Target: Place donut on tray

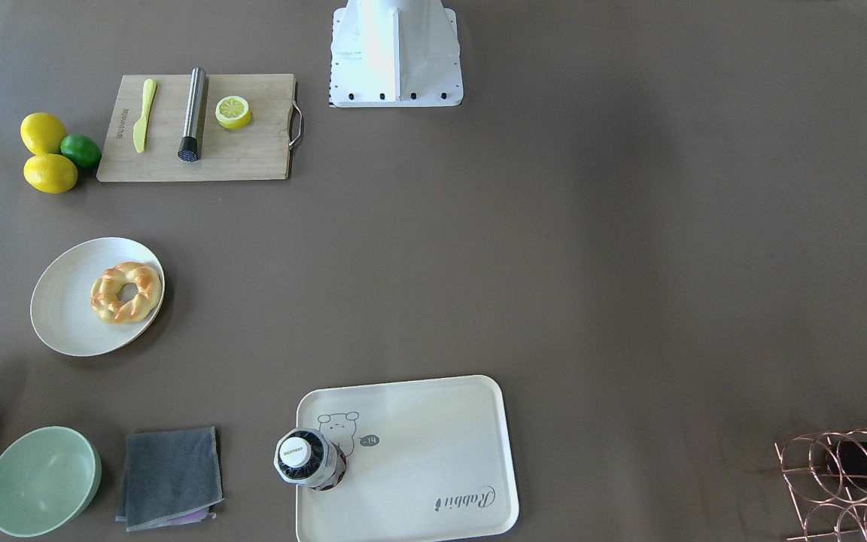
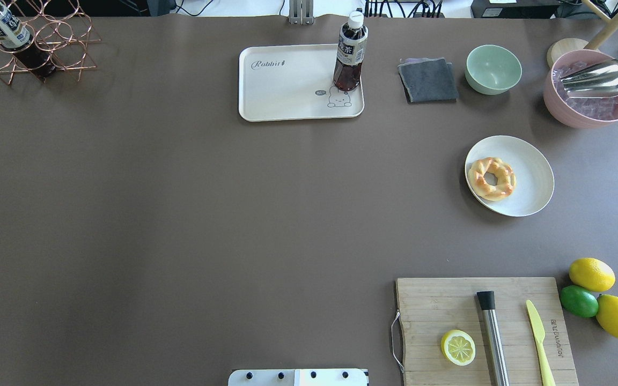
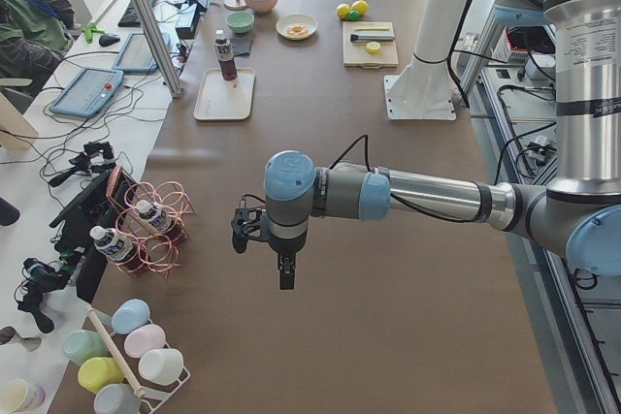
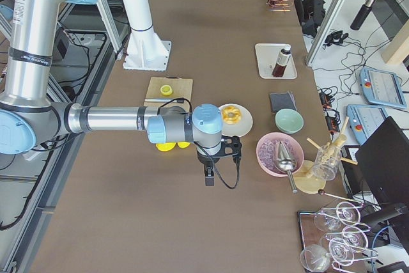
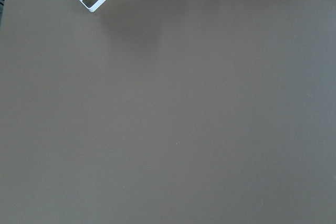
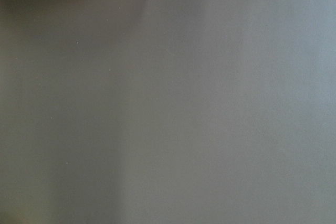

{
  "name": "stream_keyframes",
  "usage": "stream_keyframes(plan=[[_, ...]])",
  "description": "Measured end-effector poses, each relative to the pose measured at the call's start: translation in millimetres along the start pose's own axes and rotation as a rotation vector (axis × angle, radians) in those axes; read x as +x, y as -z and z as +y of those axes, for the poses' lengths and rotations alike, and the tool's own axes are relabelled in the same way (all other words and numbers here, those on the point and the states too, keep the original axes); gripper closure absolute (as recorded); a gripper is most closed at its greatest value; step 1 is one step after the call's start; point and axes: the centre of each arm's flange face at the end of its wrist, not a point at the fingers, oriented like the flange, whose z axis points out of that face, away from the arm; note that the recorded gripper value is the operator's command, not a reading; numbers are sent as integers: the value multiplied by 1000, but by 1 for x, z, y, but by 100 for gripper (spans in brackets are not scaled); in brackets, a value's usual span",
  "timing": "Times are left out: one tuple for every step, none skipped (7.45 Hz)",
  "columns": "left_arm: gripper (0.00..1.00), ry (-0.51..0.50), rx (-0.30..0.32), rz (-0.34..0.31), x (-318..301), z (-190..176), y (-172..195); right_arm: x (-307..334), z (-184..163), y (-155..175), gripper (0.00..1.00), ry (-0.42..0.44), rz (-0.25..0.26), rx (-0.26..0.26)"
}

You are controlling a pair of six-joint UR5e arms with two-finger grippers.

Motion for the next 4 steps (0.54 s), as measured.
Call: stream_keyframes(plan=[[2, -27, 31, 3, 3, -3, 3, -4, -2, 4, 0, 9, -2, 9], [2, -60, 71, 7, 7, -6, 8, -10, -4, 11, 0, 22, -3, 24], [2, -94, 110, 12, 12, -11, 12, -15, -5, 18, 0, 31, -2, 37], [2, -118, 127, 17, 17, -16, 12, -15, -5, 19, 0, 32, 3, 46]])
